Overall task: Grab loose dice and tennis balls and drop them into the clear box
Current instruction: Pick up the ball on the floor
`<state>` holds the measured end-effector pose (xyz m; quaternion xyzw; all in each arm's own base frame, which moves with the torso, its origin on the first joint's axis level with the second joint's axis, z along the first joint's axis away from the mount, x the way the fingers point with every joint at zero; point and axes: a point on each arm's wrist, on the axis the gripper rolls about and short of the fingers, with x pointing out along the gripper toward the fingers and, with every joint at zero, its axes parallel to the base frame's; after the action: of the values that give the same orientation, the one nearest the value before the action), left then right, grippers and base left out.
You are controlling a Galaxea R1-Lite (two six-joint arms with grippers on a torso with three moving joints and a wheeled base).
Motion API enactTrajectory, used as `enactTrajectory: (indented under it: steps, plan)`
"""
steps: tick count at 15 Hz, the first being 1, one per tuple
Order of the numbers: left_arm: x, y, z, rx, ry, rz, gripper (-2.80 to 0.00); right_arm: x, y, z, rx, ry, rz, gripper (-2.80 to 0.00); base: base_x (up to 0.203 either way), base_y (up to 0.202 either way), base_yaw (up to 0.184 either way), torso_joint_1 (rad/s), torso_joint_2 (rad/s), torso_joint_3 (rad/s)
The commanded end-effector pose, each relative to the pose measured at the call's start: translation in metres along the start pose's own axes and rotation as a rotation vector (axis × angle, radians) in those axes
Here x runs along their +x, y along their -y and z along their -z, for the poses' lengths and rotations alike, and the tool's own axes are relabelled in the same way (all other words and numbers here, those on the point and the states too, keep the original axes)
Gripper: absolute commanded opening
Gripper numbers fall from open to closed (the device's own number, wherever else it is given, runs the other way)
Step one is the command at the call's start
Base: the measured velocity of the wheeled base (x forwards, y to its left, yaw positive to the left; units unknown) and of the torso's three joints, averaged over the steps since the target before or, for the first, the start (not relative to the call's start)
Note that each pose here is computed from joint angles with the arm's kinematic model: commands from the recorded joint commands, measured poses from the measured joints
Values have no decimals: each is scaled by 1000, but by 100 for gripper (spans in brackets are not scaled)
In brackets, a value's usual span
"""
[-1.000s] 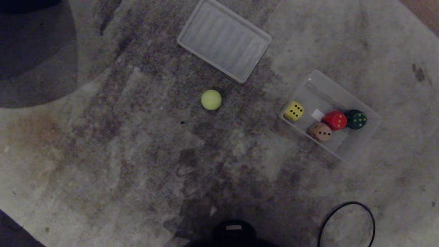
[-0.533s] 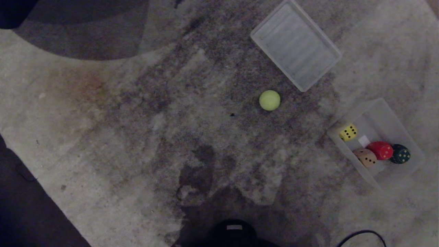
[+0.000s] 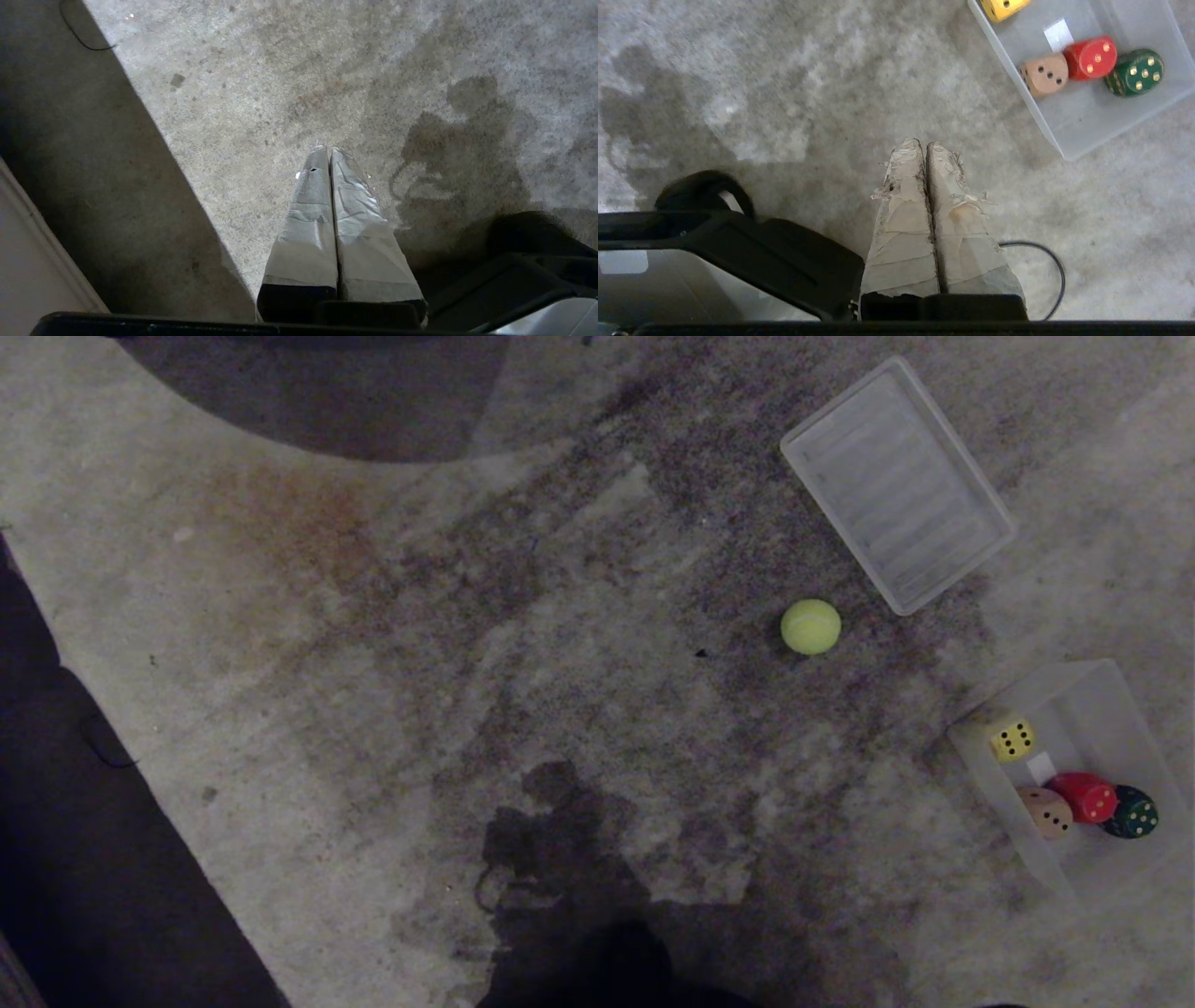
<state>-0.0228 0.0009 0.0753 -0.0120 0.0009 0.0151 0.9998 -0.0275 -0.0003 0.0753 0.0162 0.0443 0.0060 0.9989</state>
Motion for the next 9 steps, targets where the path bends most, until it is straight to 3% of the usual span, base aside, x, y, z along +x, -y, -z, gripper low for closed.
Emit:
enactTrajectory:
  steps: [1,9]
  plan:
    - [0,0,0,0,-2,-1,-280,0,0,0,-1,-2,-2,-280,0,0,0,0,0,0]
    - [0,0,0,-2,-1,0,-280,-1,0,-10,-13,7,4,-280,0,0,0,0,0,0]
